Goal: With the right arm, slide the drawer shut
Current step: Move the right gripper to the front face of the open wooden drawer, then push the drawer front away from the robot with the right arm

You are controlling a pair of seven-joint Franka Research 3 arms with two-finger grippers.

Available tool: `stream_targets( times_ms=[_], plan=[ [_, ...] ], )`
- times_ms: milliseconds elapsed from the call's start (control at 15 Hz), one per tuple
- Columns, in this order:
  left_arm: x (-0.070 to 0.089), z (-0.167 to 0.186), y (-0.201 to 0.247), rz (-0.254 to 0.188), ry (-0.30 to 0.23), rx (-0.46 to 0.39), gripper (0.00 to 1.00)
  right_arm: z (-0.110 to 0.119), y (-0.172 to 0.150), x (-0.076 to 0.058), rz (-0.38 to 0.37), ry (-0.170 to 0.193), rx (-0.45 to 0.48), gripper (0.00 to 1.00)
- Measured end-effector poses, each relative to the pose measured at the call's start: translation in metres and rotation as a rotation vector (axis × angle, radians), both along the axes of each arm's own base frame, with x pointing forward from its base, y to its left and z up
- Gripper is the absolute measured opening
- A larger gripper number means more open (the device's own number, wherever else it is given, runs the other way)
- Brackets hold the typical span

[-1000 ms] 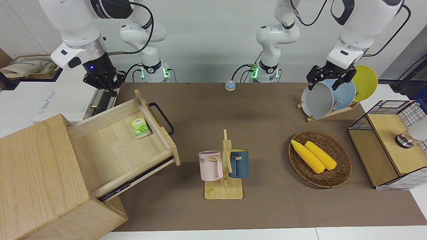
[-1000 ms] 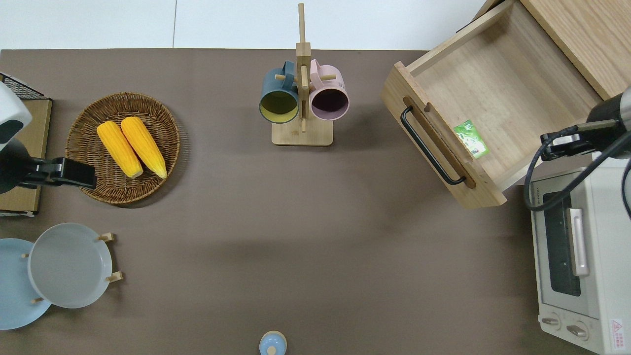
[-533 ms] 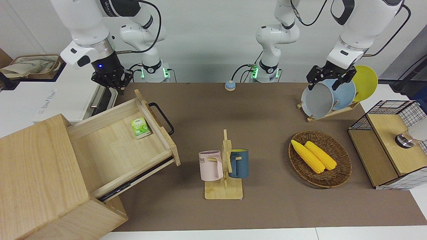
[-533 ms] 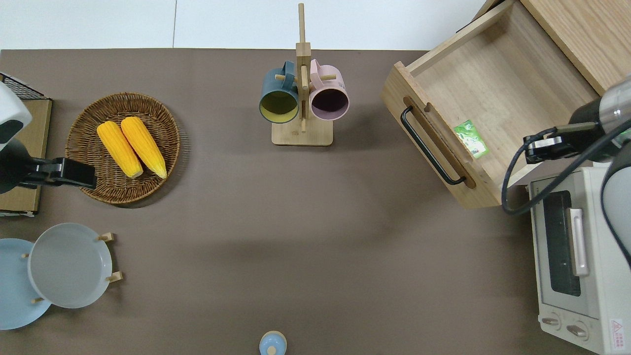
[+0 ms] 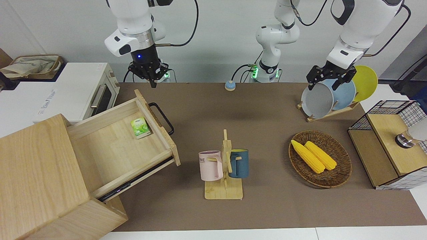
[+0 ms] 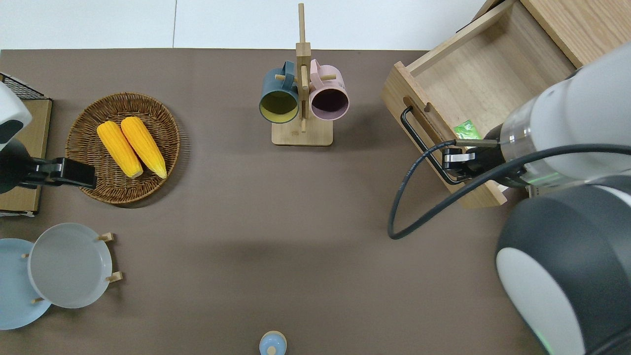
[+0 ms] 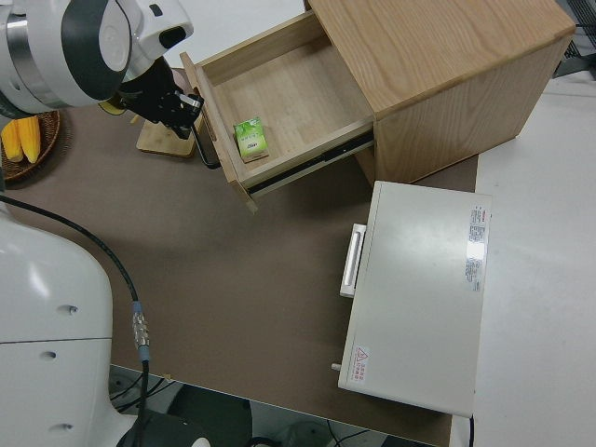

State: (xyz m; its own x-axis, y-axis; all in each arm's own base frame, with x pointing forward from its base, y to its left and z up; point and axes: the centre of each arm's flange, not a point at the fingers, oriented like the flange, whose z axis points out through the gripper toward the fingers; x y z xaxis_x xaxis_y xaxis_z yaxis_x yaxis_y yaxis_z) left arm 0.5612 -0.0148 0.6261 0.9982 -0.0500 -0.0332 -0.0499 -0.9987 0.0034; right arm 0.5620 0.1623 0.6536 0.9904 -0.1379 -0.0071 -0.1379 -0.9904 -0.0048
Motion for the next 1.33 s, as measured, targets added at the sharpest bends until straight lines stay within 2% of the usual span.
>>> stream_targets(
  times_ms=[333, 533, 933, 1333],
  plan=[
    [0.0, 0.0, 0.0, 0.0, 0.0, 0.0, 1.0, -0.002, 0.041, -0.012, -0.126, 0.005, -0.003, 0.01],
    [0.0, 0.0, 0.0, 0.0, 0.0, 0.0, 1.0, -0.014, 0.06, -0.013, -0.189, 0.015, -0.021, 0.01],
    [0.0, 0.0, 0.0, 0.0, 0.0, 0.0, 1.0, -0.066, 0.097, -0.002, -0.329, 0.037, -0.099, 0.01],
    [0.0, 0.0, 0.0, 0.0, 0.0, 0.0, 1.0, -0.121, 0.099, 0.012, -0.489, 0.036, -0.112, 0.01]
  ],
)
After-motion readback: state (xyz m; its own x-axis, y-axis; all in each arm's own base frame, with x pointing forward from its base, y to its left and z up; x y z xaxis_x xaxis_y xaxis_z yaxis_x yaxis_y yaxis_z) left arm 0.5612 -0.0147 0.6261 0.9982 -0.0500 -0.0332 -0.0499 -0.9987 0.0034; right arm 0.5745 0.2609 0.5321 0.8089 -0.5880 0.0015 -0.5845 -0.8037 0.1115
